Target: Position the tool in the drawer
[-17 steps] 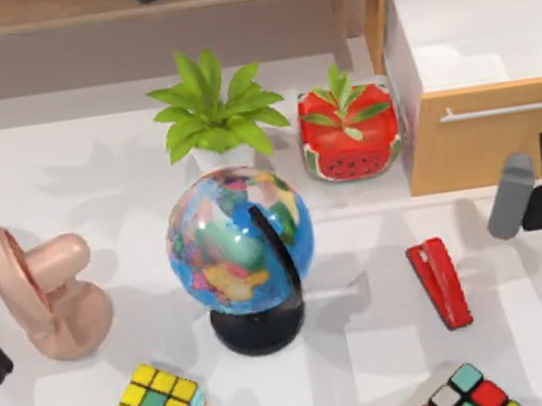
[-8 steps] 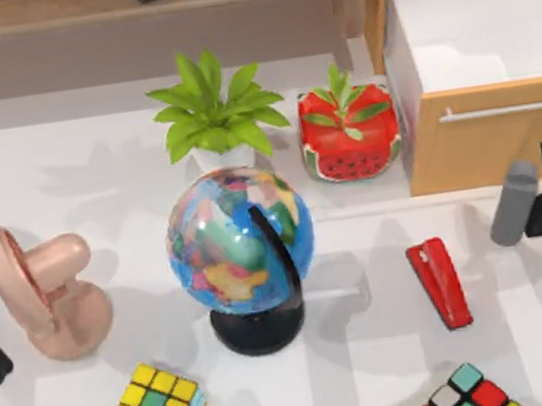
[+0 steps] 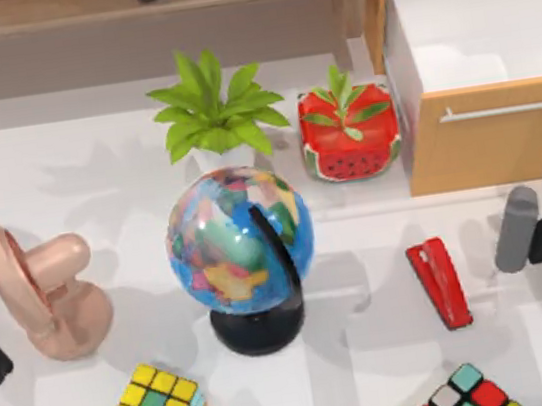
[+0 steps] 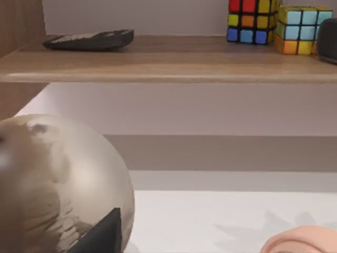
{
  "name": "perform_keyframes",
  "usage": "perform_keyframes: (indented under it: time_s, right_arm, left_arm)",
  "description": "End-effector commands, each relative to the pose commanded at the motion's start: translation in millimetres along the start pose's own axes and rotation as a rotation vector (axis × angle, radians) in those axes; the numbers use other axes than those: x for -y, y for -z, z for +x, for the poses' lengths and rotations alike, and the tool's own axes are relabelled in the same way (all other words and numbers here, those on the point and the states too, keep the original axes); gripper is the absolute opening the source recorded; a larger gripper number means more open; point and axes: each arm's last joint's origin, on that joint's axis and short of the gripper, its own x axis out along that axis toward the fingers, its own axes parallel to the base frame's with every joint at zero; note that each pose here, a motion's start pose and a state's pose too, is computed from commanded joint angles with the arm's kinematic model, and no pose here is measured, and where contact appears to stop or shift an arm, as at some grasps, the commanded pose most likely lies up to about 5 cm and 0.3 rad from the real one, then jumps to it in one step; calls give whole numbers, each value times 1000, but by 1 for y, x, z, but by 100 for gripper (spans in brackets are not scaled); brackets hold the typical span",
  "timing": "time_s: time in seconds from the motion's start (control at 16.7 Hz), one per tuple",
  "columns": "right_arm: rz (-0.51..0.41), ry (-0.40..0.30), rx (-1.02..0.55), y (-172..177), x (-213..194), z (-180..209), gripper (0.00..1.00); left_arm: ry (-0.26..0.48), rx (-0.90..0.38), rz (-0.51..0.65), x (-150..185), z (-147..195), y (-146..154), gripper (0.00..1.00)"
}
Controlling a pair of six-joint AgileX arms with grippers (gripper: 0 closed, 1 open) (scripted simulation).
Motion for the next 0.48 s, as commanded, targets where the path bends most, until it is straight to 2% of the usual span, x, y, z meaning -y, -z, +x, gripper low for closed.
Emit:
perform_keyframes:
  time_s: [0.24,0.48]
  right_arm:
    - [70,16,84,-15,9,4,100]
    - [233,-22,238,-44,24,15,100]
  left_arm:
    - [0,0,0,0,0,0,100]
    - [0,0,0,0,0,0,100]
